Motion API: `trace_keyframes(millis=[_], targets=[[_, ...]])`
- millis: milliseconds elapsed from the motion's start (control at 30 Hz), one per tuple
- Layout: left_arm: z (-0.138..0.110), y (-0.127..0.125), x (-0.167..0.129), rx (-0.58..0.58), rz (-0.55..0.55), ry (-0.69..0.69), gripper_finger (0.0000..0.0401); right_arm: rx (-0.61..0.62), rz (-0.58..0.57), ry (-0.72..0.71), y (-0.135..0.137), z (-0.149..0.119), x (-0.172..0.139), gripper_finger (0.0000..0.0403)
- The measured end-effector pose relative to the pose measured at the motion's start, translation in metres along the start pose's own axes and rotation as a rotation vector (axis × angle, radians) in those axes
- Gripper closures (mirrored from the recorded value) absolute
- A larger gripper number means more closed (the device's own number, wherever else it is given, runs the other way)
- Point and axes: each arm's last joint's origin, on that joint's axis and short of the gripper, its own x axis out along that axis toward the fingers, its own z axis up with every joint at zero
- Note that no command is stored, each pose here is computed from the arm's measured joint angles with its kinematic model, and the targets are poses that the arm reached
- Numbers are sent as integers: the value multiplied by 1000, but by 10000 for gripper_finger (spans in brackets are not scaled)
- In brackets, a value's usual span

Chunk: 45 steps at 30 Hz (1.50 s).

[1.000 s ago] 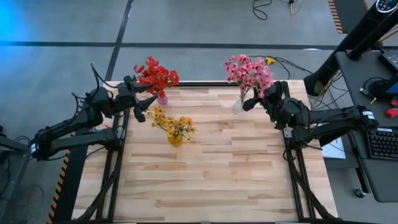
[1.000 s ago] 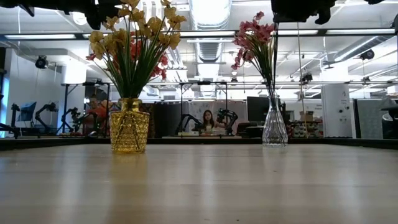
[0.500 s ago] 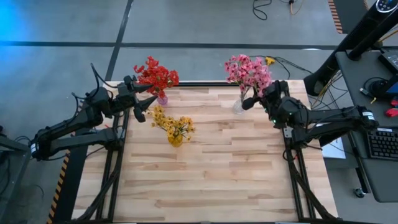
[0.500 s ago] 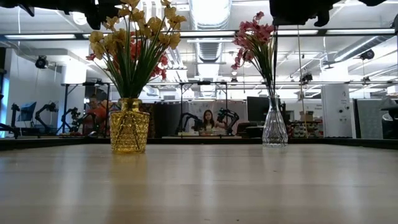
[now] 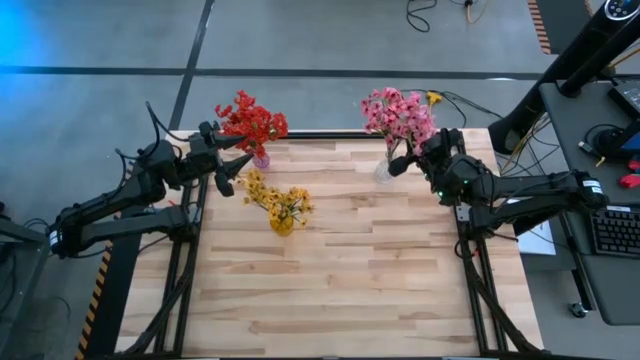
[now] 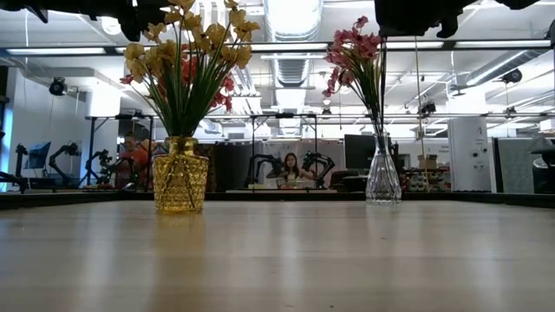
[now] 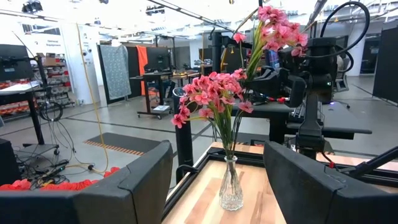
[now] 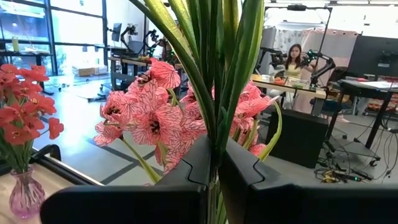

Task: Sort flowers into vase by color
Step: Put the pink flower into the transparent flower vase

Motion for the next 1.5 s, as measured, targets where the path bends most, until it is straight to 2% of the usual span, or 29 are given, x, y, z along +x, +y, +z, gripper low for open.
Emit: trace_keyframes(millis=[1500], targets=[[0,0,0,0,0,1,168,-21,-14,63,7,-19,2,390]])
